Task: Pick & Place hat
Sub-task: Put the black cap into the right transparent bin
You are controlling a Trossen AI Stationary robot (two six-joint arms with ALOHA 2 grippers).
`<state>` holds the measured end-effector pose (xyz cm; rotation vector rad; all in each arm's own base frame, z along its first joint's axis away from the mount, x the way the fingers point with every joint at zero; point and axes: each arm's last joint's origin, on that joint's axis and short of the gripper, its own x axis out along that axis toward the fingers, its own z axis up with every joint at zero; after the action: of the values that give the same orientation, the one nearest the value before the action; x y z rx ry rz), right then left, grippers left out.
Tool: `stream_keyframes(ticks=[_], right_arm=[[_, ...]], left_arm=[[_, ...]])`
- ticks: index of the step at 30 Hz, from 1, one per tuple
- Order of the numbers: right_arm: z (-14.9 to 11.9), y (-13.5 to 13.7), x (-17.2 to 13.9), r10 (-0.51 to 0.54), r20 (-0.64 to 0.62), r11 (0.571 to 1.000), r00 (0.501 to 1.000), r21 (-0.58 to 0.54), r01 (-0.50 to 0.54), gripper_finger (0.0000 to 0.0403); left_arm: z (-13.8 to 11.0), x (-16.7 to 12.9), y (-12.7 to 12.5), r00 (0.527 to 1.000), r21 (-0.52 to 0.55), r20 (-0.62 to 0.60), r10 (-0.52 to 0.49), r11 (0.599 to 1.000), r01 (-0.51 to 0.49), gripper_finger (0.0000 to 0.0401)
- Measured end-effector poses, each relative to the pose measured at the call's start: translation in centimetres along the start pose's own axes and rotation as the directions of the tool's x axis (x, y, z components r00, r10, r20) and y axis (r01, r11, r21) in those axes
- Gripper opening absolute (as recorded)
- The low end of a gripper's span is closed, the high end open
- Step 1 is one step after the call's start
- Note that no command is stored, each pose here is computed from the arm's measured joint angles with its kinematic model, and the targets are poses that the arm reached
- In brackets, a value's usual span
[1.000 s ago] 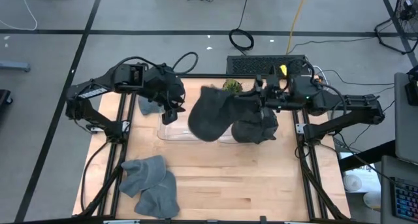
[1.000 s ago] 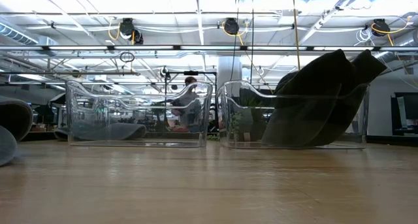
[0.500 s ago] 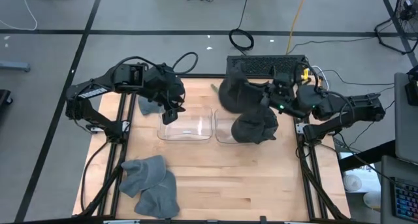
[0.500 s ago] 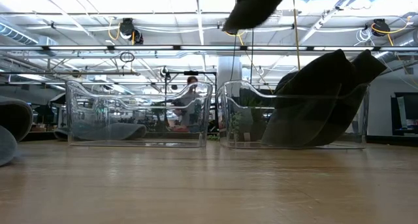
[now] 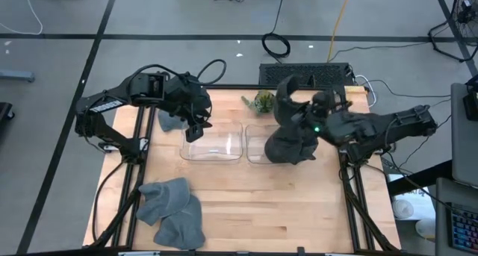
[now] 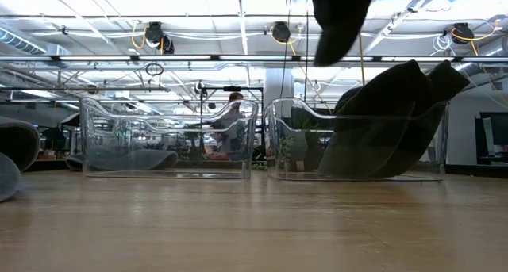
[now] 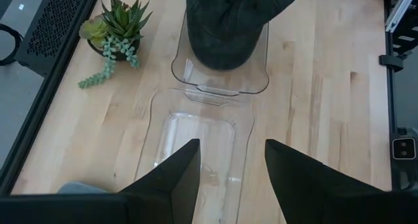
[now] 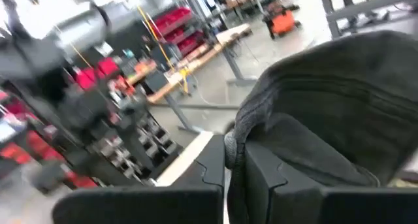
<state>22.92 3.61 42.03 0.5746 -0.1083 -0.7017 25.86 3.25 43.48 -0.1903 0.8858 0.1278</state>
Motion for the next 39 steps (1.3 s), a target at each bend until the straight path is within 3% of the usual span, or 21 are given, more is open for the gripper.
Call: stream_keyframes(ticks=[8, 25, 39], right_arm=[[-3.6, -0.1, 1.6, -0.103, -0.1, 0.994, 0.99, -0.043, 0.099, 0.0011], [-8.1, -0.9, 3.3, -0.259, -0.199, 0.965, 0.945, -0.098, 0.244, 0.0011], [-12.5, -3.1, 4.5, -0.315, -0.308, 0.949, 0.898, -0.097, 0.3, 0.0011]], left_arm=[[0.0, 0.0, 0.0, 1.0, 0.0, 0.001, 0.0, 1.0, 0.0, 0.0182], [-0.1, 0.0, 0.0, 1.0, 0.003, -0.008, -0.009, 1.0, 0.009, 0.0182], [-0.2, 0.0, -0.1, 1.0, 0.01, -0.024, -0.011, 1.0, 0.011, 0.0182]])
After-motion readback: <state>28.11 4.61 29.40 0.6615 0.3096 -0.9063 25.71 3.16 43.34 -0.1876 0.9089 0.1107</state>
